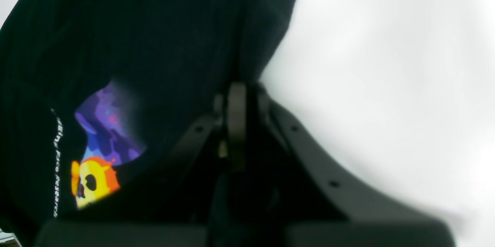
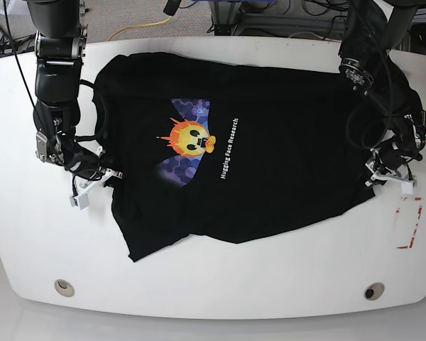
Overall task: Fold the T-shirt properly
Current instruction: 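Lift the side edges and fold them toward the shirt's collar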
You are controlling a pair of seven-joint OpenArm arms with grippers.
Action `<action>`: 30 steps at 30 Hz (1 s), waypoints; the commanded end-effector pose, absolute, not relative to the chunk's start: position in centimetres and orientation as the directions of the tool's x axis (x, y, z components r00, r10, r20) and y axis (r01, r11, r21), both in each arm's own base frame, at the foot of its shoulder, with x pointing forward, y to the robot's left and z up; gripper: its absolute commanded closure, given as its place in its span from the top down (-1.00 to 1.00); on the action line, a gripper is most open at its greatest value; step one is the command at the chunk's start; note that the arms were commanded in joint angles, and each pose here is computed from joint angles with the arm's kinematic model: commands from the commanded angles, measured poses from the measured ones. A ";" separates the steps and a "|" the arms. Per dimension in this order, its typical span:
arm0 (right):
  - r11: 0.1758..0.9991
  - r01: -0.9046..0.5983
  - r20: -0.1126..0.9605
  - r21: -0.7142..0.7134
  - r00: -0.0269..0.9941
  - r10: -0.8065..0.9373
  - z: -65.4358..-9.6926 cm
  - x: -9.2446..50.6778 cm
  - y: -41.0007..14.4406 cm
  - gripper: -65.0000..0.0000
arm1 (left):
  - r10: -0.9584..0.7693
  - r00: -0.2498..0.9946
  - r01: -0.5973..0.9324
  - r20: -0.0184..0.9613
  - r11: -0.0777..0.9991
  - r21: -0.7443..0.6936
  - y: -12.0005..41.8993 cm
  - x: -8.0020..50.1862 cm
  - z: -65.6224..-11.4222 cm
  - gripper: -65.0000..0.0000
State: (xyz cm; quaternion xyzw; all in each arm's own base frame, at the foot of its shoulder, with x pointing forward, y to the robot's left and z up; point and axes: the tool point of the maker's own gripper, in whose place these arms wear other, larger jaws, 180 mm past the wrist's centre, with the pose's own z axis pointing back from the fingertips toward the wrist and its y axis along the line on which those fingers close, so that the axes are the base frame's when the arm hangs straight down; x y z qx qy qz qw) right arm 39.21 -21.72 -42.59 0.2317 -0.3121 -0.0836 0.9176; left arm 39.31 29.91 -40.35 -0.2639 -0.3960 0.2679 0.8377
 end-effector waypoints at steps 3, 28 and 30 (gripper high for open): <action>0.889 0.004 0.548 0.457 0.787 -0.285 -41.8 39.8 -22.4 -1.00 | 0.655 0.491 -0.211 0.574 0.729 -0.651 31.3 40.7 -37.9 -0.99; 0.927 -0.104 0.709 0.361 0.676 -0.200 -33.1 44.9 -25.1 -1.00 | 0.138 0.528 0.053 0.838 0.980 -0.194 29.7 42.5 -26.3 -1.00; 0.929 -0.114 0.727 0.353 0.658 -0.196 -31.7 45.8 -25.2 -1.00 | 0.089 0.505 0.078 0.858 0.986 -0.149 29.2 42.8 -24.9 -1.00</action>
